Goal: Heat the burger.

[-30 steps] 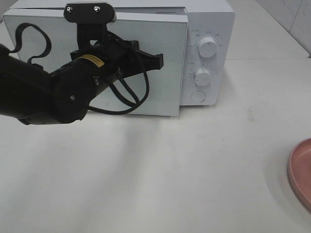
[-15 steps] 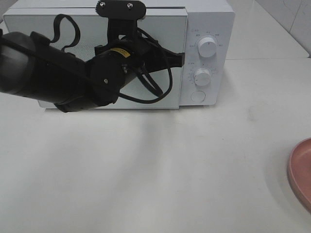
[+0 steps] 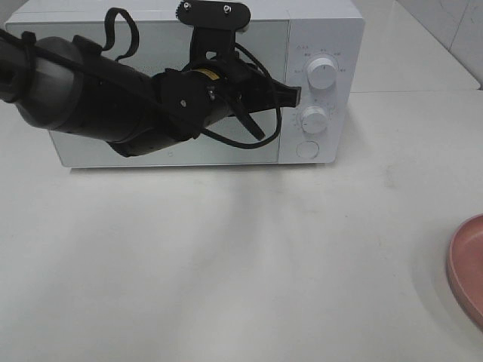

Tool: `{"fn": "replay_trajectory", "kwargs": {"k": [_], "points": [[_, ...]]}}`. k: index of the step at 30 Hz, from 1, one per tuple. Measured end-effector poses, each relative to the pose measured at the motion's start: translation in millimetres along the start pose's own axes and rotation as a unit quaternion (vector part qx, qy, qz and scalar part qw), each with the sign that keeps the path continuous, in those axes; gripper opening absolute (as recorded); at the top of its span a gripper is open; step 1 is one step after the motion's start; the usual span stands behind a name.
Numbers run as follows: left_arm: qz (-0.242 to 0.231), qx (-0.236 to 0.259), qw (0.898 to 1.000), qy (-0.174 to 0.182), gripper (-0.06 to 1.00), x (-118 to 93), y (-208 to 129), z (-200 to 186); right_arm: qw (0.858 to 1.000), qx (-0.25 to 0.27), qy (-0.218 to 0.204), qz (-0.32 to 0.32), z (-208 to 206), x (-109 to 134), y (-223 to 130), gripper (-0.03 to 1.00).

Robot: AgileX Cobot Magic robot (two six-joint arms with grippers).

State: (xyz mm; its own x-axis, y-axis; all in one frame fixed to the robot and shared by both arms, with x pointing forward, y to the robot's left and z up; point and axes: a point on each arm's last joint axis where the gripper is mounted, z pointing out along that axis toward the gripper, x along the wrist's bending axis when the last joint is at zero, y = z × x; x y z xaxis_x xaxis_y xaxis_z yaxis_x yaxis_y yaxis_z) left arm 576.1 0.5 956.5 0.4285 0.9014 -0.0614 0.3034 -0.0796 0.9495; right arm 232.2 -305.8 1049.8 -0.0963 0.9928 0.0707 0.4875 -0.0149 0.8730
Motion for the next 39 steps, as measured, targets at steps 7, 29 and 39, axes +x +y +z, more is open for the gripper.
{"fn": "replay_trajectory", "kwargs": {"k": [7,29,39], "points": [[0.007,0.015,1.0,0.005,0.0,-0.2,-2.6,-18.8,1.0,0.0,0.0,0.0,0.0,0.0,0.0,0.75],[0.068,0.222,0.959,-0.165,0.97,-0.6,-13.2,-120.5,1.0,0.0,0.0,0.0,0.0,0.0,0.0,0.75],[0.007,0.367,0.911,-0.189,0.97,75.6,4.9,-159.6,1.0,0.0,0.0,0.0,0.0,0.0,0.0,0.75]]}}
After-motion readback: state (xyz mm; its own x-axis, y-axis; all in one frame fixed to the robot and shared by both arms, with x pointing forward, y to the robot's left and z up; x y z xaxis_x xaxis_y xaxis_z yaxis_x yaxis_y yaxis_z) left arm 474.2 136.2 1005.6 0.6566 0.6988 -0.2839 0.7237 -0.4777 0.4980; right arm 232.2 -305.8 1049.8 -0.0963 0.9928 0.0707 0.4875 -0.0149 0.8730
